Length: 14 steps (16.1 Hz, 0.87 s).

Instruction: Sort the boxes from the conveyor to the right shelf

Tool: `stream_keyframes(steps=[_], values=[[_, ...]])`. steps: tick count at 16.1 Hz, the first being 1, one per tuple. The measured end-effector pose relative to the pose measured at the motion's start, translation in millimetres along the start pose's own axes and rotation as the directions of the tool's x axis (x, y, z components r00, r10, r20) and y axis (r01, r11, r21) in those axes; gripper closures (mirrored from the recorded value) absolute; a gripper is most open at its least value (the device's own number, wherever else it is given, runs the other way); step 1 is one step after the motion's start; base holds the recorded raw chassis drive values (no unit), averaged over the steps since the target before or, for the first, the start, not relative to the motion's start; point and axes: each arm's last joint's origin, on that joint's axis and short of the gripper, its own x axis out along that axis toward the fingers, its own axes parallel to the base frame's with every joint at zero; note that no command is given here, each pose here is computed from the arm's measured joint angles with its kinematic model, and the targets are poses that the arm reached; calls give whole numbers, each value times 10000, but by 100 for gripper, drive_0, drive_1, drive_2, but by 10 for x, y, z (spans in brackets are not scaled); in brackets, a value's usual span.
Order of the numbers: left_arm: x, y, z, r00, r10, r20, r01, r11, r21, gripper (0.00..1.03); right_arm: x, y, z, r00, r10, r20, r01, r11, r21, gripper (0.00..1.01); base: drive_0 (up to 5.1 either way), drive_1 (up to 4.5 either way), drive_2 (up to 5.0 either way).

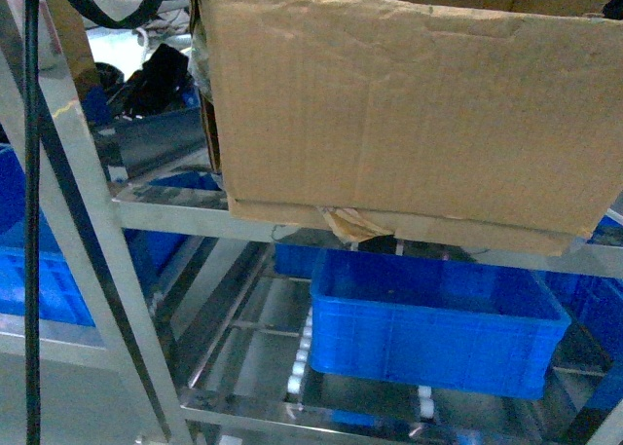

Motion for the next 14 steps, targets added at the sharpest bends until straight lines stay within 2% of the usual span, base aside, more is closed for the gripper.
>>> stream_keyframes(steps=[1,2,4,5,8,9,11,12,13,14], values=[[13,0,-14,9999,54,-91,-54,10000,20,86,2,-2,14,9999,-58,92,58,10000,-58,93,0,0,0],[23,1,-23,9999,120,-98,-120,9999,9,77,2,0,47,9996,-48,265,50,9999,-99,84,0,0,0],[21,0,19,9997,177,150,-175,9998,-114,55,-4,3,119,9987,-38,512,45,9999,-147,62,0,0,0],[18,-2,45,9997,171,168,-169,9998,-103,41,-4,3,118,9987,-46,505,53,9999,-149,47,0,0,0],[19,1,43,9997,187,158,-186,9998,-99,12,-4,3,117,9988,-46,490,54,9999,-158,18,0,0,0],[0,15,38,9962,428,756,-427,9991,-26,3,-6,1,131,9980,2,639,10,9998,-188,3,0,0,0],[-121,13,22,9891,399,1417,-442,9986,277,5,-59,0,153,9938,281,1079,-245,9991,-339,4,0,0,0],[-228,22,76,9822,331,1850,-424,9980,463,5,-122,20,173,9894,506,1361,-446,9979,-469,3,0,0,0],[-356,11,130,9684,272,2479,-448,9969,653,5,-200,41,216,9816,674,1786,-553,9959,-717,3,0,0,0],[-487,13,172,9573,348,2870,-560,9962,660,5,-287,65,263,9703,905,2242,-717,9933,-905,3,0,0,0]])
